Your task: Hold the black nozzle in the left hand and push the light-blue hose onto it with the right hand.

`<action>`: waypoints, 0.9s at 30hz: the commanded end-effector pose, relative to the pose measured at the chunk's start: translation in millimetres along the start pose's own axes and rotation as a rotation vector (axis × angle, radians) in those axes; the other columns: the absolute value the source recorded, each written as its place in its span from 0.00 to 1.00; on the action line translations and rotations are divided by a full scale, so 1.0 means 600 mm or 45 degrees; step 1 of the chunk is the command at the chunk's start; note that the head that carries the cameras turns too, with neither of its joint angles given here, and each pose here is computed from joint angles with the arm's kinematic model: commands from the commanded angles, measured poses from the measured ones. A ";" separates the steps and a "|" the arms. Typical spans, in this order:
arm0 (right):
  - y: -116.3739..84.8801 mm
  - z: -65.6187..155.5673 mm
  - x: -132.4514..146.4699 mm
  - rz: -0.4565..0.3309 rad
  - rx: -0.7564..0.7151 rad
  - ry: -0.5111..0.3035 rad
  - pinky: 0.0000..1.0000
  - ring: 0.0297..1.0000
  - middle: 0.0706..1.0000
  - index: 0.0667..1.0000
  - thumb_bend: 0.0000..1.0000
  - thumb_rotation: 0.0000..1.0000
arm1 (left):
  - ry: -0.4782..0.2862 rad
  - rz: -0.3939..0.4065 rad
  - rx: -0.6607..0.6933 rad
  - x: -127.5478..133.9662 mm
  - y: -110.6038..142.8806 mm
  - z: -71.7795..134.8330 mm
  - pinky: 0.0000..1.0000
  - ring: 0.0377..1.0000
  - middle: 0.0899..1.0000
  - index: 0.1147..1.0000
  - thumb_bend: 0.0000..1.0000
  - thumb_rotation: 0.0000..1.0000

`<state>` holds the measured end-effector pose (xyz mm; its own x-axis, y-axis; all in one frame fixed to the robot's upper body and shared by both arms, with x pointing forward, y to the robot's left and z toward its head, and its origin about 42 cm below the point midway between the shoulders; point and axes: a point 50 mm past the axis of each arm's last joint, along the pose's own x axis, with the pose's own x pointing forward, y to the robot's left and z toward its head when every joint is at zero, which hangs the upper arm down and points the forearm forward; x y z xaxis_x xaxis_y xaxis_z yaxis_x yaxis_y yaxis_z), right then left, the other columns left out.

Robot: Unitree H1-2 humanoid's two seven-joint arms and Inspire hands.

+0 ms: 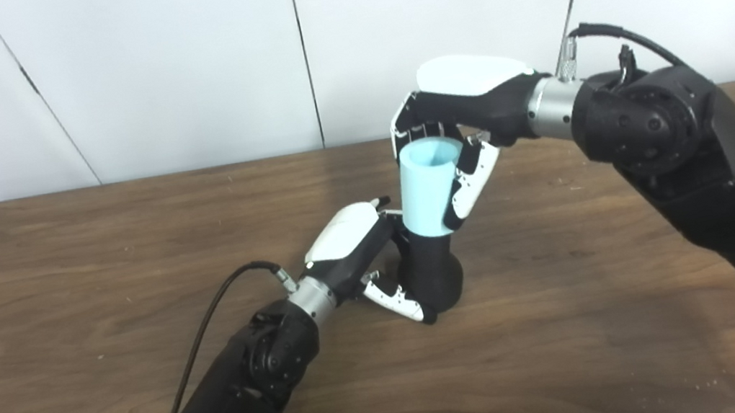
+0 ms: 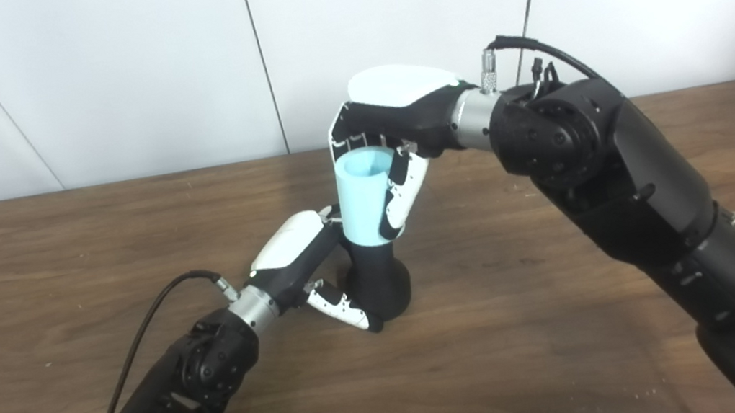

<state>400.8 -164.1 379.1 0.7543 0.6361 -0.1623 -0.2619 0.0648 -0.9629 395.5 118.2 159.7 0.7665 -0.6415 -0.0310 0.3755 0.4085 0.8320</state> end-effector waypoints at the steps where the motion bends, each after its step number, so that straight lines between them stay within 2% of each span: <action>1: -0.049 0.014 -0.014 -0.098 -0.107 -0.028 0.38 0.46 0.43 0.43 0.50 0.00 | 0.157 -0.251 0.019 -0.033 -0.063 -0.045 1.00 0.59 0.43 0.42 0.53 0.00; 12: -0.028 0.011 -0.013 -0.068 -0.110 -0.025 0.39 0.45 0.43 0.43 0.50 0.00 | 0.160 -0.250 0.020 -0.035 -0.062 -0.045 1.00 0.59 0.45 0.41 0.53 0.00; 21: 0.014 0.006 -0.002 -0.022 -0.076 -0.015 0.39 0.44 0.43 0.44 0.50 0.00 | 0.155 -0.243 0.017 -0.033 -0.060 -0.042 1.00 0.59 0.45 0.41 0.53 0.00; 27: 0.029 0.014 0.002 0.002 -0.045 -0.016 0.38 0.44 0.44 0.45 0.50 0.00 | 0.153 -0.241 0.017 -0.034 -0.060 -0.042 1.00 0.59 0.45 0.41 0.53 0.00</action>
<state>394.6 -161.9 366.8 0.7595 0.6361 -0.1363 -0.2244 0.0595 -0.9727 396.2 119.9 160.3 0.7648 -0.6432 -0.0379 0.3789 0.4013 0.8339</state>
